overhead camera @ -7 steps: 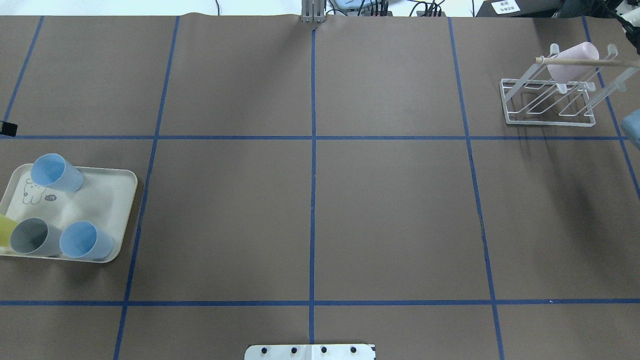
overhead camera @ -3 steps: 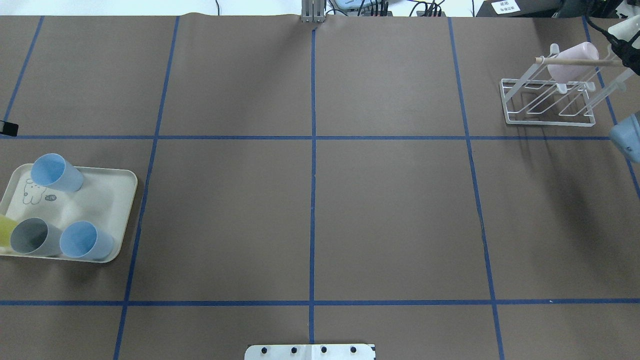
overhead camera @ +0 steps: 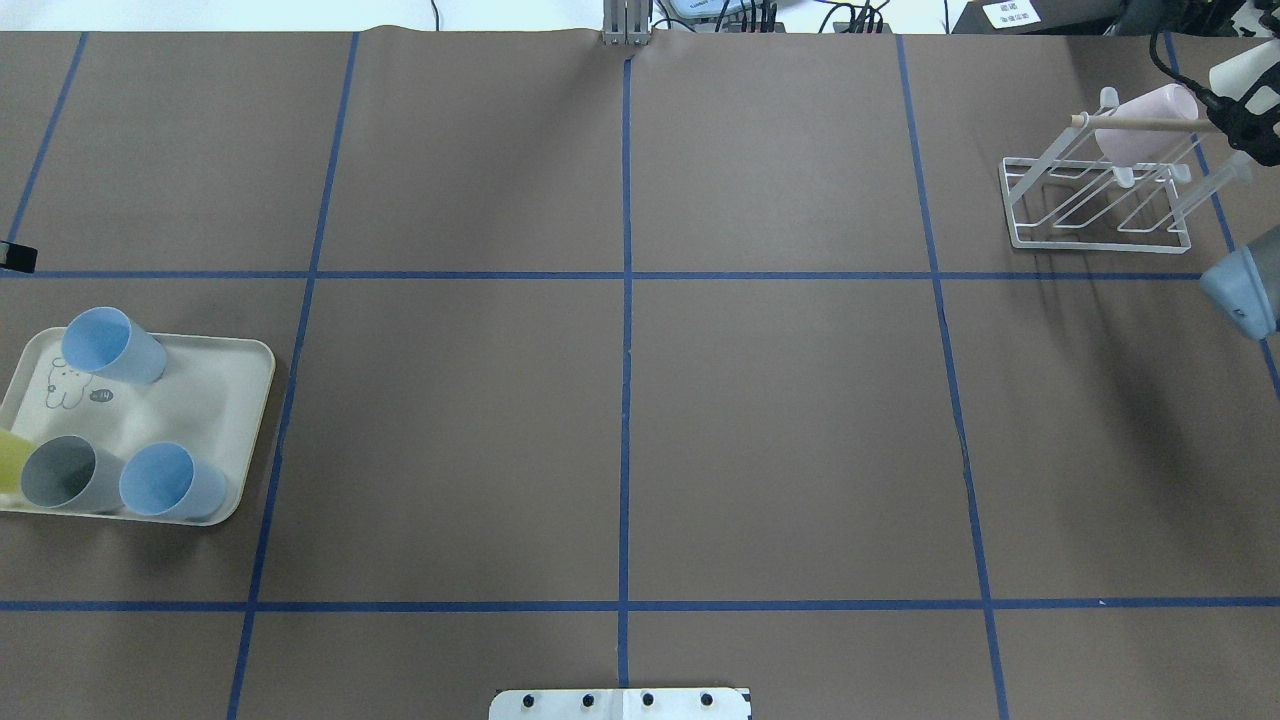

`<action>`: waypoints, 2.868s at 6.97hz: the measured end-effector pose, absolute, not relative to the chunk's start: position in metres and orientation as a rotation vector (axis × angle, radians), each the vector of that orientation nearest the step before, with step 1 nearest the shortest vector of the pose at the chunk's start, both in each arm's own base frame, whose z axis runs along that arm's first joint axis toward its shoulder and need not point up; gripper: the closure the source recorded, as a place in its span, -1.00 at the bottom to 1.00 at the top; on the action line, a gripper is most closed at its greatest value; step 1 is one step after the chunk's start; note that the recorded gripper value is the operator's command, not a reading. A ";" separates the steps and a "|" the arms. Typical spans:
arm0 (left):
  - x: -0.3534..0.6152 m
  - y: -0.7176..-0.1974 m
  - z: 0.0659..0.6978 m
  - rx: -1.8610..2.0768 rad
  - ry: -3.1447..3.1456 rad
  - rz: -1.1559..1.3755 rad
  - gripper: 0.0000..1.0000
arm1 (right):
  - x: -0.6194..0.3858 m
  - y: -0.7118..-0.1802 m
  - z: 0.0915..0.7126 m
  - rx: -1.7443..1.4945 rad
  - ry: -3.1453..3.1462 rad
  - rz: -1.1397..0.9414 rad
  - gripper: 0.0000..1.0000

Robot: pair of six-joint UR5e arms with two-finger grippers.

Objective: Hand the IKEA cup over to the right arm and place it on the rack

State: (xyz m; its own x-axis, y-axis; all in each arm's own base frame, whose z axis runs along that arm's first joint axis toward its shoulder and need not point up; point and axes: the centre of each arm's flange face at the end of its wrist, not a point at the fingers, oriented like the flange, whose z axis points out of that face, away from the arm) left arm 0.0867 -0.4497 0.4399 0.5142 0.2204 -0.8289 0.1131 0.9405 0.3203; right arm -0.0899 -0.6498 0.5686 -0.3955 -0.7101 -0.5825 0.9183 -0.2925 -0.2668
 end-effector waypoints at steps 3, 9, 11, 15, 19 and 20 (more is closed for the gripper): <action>0.087 -0.450 0.440 0.355 1.035 0.066 -1.00 | -0.103 -0.648 0.569 0.383 0.754 -1.908 0.58; 0.087 -0.450 0.442 0.351 1.035 0.065 -1.00 | -0.116 -0.646 0.569 0.287 0.858 -1.970 0.58; 0.087 -0.450 0.443 0.349 1.035 0.064 -1.00 | -0.119 -0.645 0.569 0.270 0.877 -1.975 0.56; 0.087 -0.450 0.443 0.348 1.035 0.064 -1.00 | -0.126 -0.645 0.568 0.272 0.883 -1.981 0.53; 0.087 -0.450 0.443 0.350 1.036 0.065 -1.00 | -0.134 -0.643 0.567 0.264 0.899 -1.984 0.51; 0.087 -0.450 0.443 0.349 1.036 0.065 -1.00 | -0.136 -0.643 0.568 0.263 0.901 -1.986 0.51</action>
